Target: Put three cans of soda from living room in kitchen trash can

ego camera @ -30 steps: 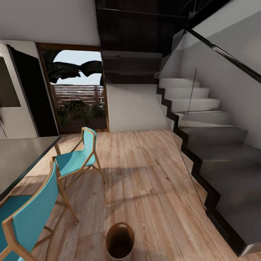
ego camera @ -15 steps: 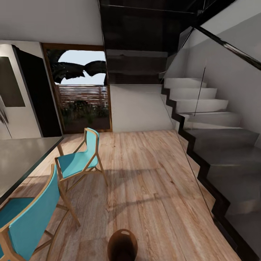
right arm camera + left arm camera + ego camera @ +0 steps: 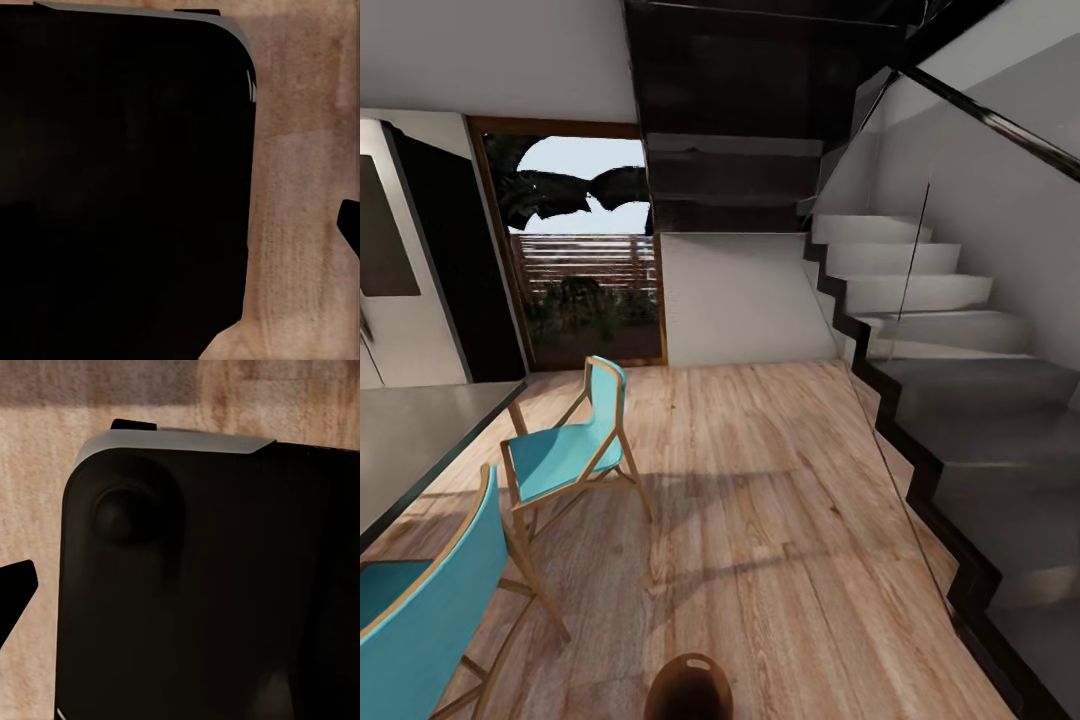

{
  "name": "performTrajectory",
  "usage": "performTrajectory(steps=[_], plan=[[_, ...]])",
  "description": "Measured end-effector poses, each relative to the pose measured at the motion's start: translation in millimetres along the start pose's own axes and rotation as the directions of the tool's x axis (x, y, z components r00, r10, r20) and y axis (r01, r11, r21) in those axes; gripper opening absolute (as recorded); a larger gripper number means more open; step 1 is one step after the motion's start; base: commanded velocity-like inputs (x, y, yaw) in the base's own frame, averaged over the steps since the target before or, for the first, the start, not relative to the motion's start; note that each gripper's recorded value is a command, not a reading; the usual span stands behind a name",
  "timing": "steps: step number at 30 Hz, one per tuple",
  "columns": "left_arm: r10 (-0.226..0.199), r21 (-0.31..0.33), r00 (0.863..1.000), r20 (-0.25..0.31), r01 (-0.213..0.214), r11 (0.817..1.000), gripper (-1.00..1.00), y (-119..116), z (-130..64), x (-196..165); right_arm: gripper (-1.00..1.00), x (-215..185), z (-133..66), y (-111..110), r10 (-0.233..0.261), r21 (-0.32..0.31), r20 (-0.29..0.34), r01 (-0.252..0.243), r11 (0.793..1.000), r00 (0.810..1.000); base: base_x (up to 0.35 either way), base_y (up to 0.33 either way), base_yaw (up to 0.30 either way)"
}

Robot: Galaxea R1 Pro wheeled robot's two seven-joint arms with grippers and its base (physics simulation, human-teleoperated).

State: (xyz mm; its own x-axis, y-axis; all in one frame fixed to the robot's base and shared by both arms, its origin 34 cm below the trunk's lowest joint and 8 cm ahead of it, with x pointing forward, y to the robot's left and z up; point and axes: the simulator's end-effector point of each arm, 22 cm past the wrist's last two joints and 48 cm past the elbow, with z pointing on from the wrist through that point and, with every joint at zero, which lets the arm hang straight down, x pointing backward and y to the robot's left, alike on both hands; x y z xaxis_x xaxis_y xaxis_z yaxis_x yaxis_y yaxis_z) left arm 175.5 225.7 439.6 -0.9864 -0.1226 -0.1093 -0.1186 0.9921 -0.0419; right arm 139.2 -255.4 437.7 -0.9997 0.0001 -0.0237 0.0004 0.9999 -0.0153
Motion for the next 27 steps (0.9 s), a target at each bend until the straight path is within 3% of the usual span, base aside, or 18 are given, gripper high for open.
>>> performTrajectory(steps=[27], plan=[[-0.001,-0.01,1.0,-0.009,0.001,1.0,1.0,1.1,0.0,2.4,1.0,2.1,0.0,1.5,-0.006,-0.007,-0.01,0.006,1.0,1.0,0.001,0.0,0.0]])
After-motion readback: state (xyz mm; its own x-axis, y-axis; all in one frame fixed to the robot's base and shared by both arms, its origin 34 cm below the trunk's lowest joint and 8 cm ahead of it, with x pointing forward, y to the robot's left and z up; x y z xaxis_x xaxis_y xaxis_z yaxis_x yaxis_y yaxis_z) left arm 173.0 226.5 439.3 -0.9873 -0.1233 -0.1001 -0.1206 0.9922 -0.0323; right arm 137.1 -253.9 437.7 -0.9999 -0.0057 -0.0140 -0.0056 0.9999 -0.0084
